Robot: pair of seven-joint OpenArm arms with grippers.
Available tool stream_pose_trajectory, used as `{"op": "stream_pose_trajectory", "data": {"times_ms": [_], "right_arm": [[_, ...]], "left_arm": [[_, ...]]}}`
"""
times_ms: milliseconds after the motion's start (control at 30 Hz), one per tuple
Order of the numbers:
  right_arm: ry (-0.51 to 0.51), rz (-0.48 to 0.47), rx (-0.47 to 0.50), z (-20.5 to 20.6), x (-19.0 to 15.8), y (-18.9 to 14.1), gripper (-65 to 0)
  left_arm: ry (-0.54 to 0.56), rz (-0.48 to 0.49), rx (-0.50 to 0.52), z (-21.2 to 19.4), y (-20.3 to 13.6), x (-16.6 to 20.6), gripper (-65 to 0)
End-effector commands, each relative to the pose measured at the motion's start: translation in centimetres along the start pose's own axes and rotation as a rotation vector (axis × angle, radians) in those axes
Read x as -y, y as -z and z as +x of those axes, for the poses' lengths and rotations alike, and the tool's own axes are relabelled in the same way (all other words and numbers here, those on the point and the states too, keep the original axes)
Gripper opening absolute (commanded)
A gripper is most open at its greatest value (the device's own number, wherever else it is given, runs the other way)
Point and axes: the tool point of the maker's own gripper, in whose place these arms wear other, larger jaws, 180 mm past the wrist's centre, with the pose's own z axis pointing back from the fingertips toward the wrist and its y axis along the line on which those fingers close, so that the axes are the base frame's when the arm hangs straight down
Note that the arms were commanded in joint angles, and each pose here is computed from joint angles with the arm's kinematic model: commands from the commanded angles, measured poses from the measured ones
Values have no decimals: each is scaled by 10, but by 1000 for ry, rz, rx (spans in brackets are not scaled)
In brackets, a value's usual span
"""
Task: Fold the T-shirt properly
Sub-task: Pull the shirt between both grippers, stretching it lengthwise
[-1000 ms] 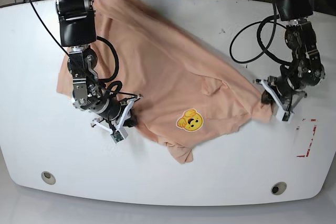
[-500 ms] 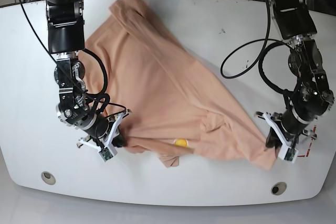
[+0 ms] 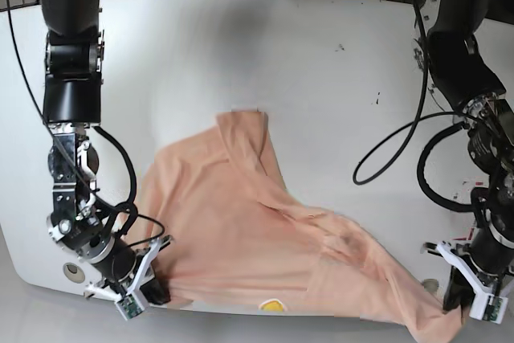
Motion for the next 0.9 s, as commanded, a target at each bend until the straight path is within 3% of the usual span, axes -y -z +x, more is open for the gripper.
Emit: {"op": "stream_pose_trajectory", "data": {"times_ms": [0,233,367,533,867], "right_arm": [[-48,-81,87,46,36,-12,-650],[-95,-147,123,101,68,-25,-650],[-102,-151,130,106,69,-27,-650],[-93,-132,106,90,59,-23,-650],[-6,-111,63,32,32,-31,-650]], "left_arm": [[12,72,127,48,-15,-25,-650],[25,118,242,103,-31,-43,-650],[26,130,246,113,-36,-47,-650],[25,129,240,112,-35,-47,-650],[12,80,103,52,-17,-28,-650]]}}
